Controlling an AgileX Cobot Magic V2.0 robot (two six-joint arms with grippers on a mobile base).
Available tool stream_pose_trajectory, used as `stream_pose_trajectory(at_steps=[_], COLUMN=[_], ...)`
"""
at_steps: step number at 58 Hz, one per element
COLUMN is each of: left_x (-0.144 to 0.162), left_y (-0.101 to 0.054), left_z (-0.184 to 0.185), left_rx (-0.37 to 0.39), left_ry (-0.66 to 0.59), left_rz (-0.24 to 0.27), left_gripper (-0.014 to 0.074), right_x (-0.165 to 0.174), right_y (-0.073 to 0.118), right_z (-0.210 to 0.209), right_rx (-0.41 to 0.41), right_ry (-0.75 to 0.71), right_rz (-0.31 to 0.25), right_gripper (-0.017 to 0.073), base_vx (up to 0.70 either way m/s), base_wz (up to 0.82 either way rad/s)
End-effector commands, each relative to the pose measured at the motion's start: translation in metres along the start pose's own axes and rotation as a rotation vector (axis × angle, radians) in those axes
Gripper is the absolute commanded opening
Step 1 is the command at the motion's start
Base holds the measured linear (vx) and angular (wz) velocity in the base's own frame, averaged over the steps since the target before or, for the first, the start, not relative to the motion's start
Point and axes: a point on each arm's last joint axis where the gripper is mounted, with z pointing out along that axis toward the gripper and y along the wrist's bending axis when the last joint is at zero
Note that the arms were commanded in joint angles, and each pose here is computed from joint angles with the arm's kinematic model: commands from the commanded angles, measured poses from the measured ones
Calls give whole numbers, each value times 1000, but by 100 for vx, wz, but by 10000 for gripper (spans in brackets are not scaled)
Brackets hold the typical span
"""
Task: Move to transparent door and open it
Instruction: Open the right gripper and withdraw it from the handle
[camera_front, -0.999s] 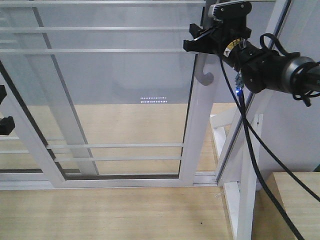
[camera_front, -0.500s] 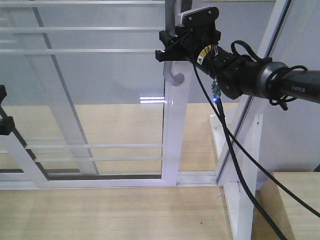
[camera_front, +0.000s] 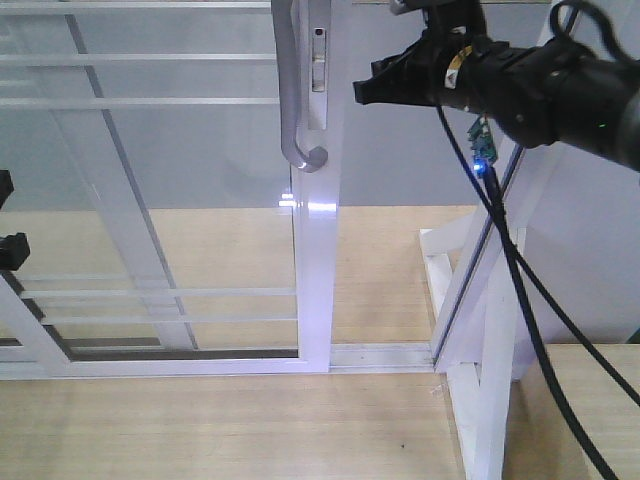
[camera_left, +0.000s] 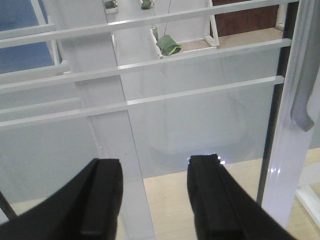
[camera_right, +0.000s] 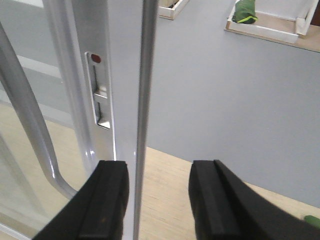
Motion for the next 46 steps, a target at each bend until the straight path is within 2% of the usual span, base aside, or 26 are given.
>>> stream_pose_trajectory(at_steps=[1,9,19,30,39,46], left_x=[-18,-18,-17,-14,-7,-5], left_y=[2,2,2,1,-3,-18], left_z=[-1,-1,-1,0,10,24], left_rx=[-13,-13,-11,-5,18,84], left_ry=[-110,-110,-99,-66,-14,-26], left_rz=[-3,-3,-4,-3,0,16], left_gripper=[441,441,441,441,441,441], right_x=[-27,3,45,75,95,103], right_y=[-9,-36,-63,-61,-50,-48], right_z=[-43,-91,-173,-252,-287,-293], right_rx=[25,102,252,397,422,432], right_ry=[-109,-72,-67,-91,-146,-134], right_rz=[-39,20,64,43,64,71], right_gripper=[363,363,363,363,363,363], base_vx=[0,0,0,0,0,0], base_wz=[0,0,0,0,0,0])
